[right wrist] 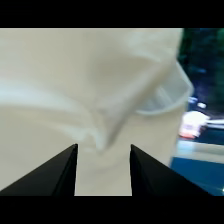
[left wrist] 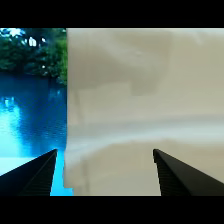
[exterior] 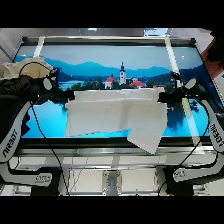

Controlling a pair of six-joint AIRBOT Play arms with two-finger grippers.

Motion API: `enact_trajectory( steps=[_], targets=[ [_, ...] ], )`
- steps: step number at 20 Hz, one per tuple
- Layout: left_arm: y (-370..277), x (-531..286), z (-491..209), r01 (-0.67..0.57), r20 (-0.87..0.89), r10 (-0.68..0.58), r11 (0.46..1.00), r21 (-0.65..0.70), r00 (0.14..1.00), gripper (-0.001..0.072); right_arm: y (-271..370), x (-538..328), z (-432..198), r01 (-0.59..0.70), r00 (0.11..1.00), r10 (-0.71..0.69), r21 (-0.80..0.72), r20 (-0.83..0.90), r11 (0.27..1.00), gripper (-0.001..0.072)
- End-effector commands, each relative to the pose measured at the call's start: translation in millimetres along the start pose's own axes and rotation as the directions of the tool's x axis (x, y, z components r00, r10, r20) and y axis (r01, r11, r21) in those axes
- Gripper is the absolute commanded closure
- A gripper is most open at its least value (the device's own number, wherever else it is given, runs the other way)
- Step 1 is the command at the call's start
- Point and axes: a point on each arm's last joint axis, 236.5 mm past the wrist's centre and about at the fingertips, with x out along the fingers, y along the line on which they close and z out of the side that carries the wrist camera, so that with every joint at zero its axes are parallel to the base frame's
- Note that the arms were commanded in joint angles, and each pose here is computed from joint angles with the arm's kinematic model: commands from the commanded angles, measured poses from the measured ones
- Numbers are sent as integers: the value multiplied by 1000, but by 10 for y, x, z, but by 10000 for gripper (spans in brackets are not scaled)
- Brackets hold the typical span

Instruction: Fold the shirts.

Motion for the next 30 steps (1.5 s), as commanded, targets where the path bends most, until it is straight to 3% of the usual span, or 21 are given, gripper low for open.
enact_trajectory(
  steps=[1, 5, 10, 13, 18, 24, 25, 27, 30],
  targets=[
    [41, -457, 58, -39, 26, 38, 998, 42, 999, 18, -282, -549, -229, 79, 994, -79, -5, -76, 997, 324],
    [177, -660, -495, -75, 28, 74, 997, 31, 997, 18, -526, -800, -922, 46, 993, -26, 180, -112, 983, 323],
    [62, -422, -1489, 18, -67, -28, 991, -136, 997, 18, -110, -360, -1847, -182, 947, 279, 452, -158, 873, 322],
    [-45, -423, -1517, 61, -74, -73, 985, -160, 995, 19, 181, -165, -2066, -249, 913, 370, 479, -174, 841, 322],
    [-83, -426, -1510, 77, -71, -90, 984, -158, 993, 18, 382, 72, -2313, -229, 902, 361, 446, -238, 865, 322],
    [-83, -426, -1510, 78, -71, -90, 985, -156, 993, 18, 534, 178, -2182, -234, 915, 346, 426, -207, 874, 328],
    [-83, -426, -1511, 78, -71, -90, 985, -156, 993, 18, 548, 182, -2173, -236, 915, 347, 425, -205, 874, 401],
    [-83, -426, -1517, 77, -74, -89, 985, -155, 993, 18, 594, 165, -2162, -256, 908, 367, 429, -201, 866, 684],
    [-67, -424, -1521, 65, -75, -83, 974, -216, 994, 18, 675, 100, -2143, -286, 892, 402, 431, -205, 856, 684]
  ],
)
